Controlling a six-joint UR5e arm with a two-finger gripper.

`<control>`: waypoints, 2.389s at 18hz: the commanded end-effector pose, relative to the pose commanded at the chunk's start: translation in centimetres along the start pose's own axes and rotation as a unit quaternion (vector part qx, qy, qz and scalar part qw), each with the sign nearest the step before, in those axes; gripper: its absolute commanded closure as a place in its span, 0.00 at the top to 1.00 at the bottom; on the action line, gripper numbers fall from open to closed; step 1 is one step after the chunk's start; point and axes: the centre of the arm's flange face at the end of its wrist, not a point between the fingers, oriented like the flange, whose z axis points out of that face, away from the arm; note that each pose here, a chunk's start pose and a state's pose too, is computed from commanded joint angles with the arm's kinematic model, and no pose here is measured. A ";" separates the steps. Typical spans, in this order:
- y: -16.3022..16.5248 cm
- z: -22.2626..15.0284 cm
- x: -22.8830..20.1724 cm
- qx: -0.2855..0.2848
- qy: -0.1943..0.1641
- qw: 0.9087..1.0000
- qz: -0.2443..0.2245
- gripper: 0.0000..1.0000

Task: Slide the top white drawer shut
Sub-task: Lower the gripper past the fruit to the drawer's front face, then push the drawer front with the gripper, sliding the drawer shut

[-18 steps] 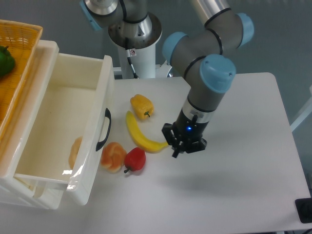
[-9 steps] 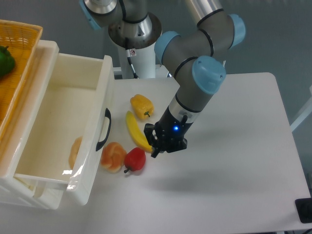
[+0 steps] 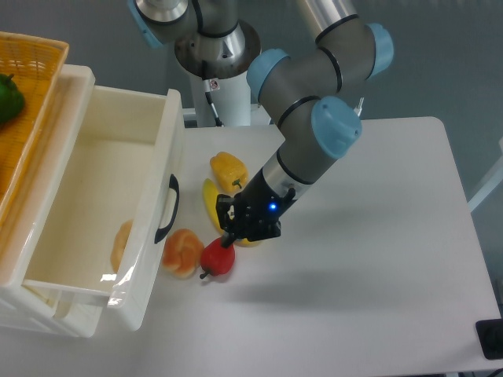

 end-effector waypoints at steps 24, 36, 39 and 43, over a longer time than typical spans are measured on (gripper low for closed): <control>1.0 0.6 5.4 -0.034 0.069 0.997 -0.026 0.00; 0.8 1.8 8.1 -0.049 0.073 0.996 -0.013 0.00; 0.7 2.3 8.7 -0.052 0.073 0.996 -0.008 0.00; 0.7 2.9 9.2 -0.056 0.074 0.996 -0.004 0.00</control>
